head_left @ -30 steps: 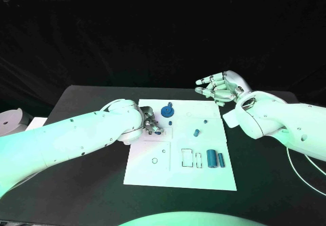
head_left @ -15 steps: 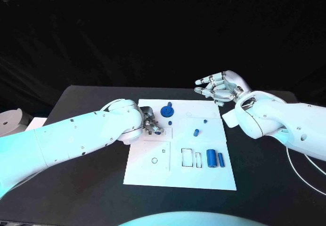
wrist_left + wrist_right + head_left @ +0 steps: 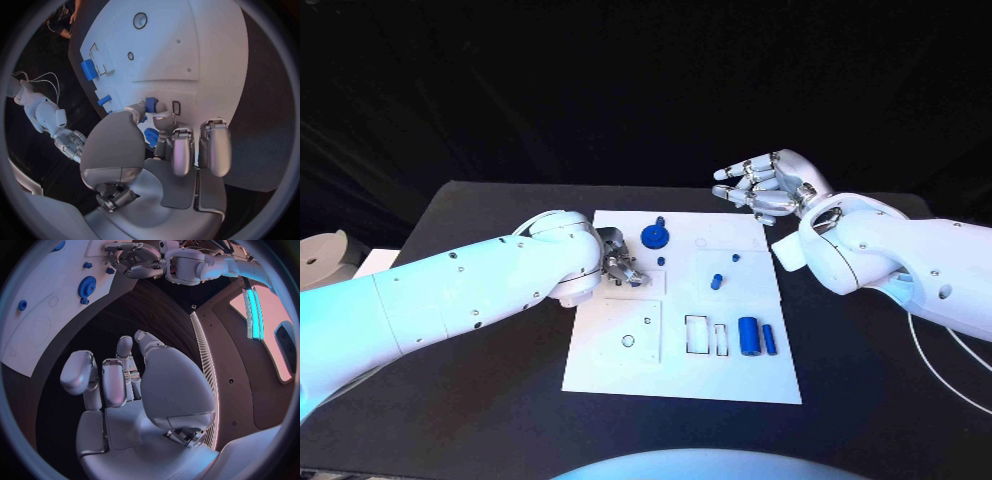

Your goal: Assemble the parts on the task board

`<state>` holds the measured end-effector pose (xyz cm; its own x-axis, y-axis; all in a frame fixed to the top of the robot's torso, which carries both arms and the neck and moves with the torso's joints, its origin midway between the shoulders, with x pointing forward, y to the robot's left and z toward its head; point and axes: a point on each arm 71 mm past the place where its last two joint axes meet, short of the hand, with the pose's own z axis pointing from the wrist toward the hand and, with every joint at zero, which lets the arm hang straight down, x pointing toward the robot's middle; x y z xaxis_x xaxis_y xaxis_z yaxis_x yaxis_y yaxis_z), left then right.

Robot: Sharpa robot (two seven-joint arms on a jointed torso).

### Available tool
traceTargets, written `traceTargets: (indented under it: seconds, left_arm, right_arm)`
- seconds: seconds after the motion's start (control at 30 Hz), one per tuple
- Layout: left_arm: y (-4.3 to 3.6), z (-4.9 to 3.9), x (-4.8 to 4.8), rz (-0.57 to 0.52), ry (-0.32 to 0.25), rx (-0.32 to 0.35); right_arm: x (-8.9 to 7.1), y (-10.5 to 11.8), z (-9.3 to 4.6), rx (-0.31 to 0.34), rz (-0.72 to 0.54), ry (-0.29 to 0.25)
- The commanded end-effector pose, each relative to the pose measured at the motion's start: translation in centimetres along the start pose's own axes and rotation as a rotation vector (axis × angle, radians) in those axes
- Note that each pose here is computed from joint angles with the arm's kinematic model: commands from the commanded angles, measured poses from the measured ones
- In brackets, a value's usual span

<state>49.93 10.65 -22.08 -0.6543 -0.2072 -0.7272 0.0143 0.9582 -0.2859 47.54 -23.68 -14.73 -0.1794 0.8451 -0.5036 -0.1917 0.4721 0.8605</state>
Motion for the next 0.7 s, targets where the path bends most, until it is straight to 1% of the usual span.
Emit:
traceTargets:
  seconds: [0.03, 0.47, 0.7]
  left_arm:
    - [0.81, 0.25, 0.88, 0.023, 0.056, -0.076]
    - [0.86, 0.44, 0.6, 0.001, 0.036, -0.079]
    - [0.76, 0.59, 0.52, -0.008, 0.036, -0.08]
  right_arm:
    - [0.16, 0.12, -0.04, -0.013, -0.006, 0.015]
    - [0.1, 0.08, -0.06, -0.011, -0.007, 0.014]
    - [0.1, 0.07, -0.06, -0.011, -0.007, 0.014]
